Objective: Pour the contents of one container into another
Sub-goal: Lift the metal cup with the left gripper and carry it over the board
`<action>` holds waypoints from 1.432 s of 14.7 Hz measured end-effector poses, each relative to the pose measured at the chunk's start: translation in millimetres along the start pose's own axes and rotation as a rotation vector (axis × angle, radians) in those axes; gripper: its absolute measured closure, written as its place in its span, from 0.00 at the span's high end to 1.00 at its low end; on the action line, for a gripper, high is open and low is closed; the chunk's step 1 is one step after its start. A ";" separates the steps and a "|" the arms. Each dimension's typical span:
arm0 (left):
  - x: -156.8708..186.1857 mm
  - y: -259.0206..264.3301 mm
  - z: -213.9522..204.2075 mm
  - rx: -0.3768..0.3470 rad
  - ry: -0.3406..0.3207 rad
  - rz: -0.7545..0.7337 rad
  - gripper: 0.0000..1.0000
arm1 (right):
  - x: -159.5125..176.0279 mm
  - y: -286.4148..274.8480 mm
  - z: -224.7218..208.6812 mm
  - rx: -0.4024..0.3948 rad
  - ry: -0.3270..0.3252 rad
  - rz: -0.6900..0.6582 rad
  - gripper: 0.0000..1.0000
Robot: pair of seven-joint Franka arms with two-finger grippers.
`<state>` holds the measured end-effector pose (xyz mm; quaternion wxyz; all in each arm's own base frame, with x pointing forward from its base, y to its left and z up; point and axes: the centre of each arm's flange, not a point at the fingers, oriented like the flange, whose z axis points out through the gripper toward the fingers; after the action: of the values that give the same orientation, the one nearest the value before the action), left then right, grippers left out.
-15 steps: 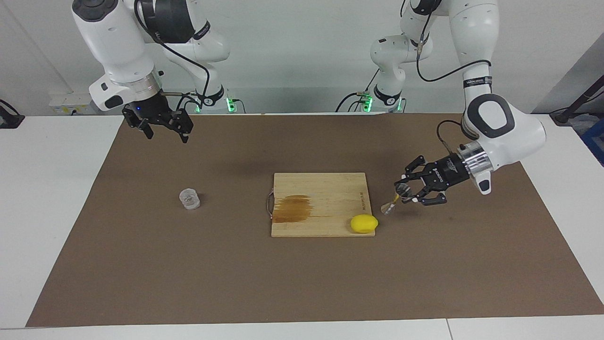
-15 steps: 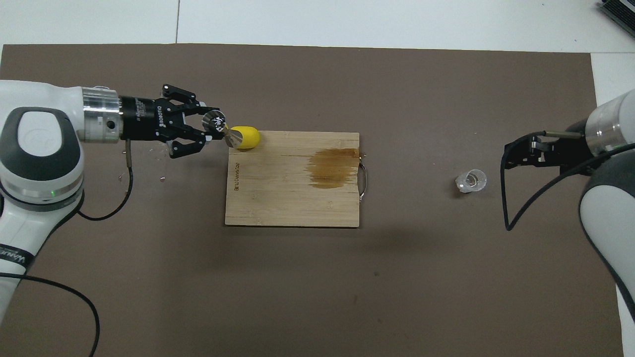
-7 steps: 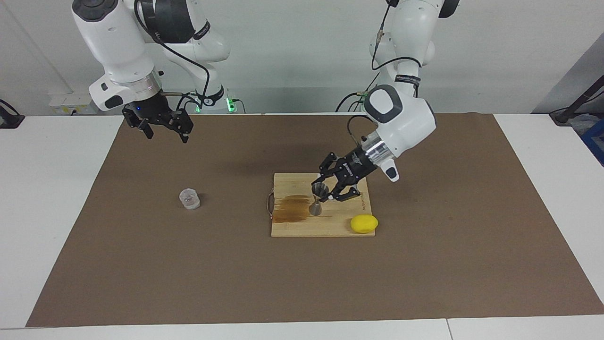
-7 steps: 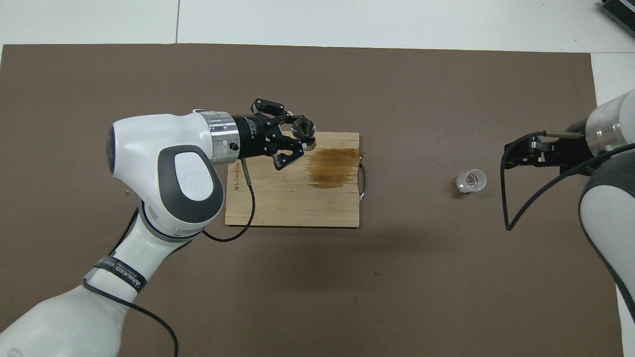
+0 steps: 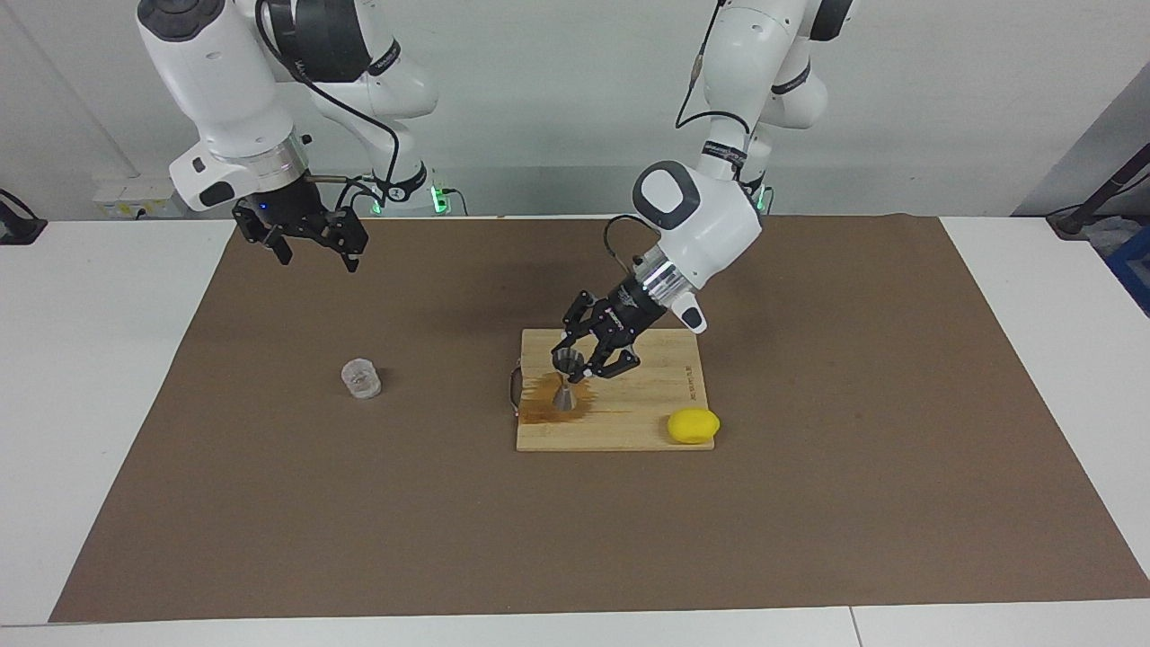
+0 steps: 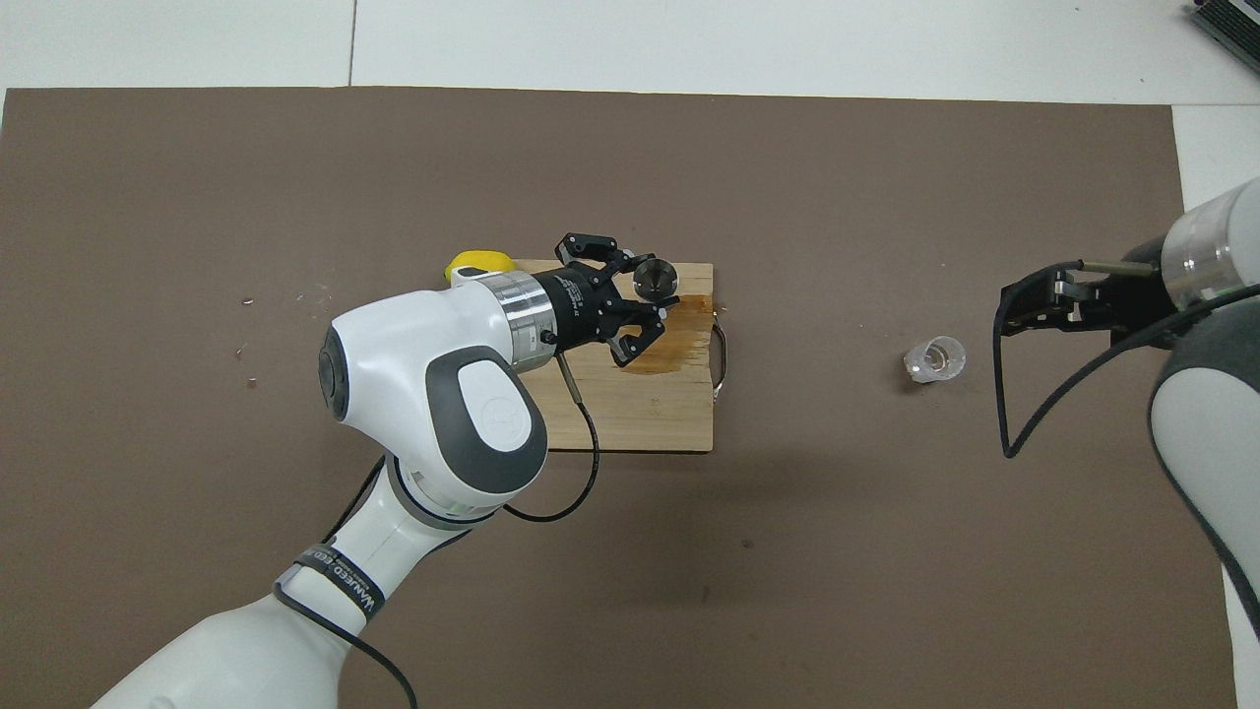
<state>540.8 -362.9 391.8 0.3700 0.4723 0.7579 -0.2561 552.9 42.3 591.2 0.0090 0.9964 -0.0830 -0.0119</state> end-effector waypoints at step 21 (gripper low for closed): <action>37.1 -32.6 24.4 -0.030 0.000 0.047 0.50 | 30.3 60.5 42.0 0.152 -0.160 0.805 1.00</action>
<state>508.6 -375.1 348.8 0.3831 0.4843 0.7504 -0.2359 571.7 -23.0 549.8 -0.0671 0.8781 -0.4672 -0.0788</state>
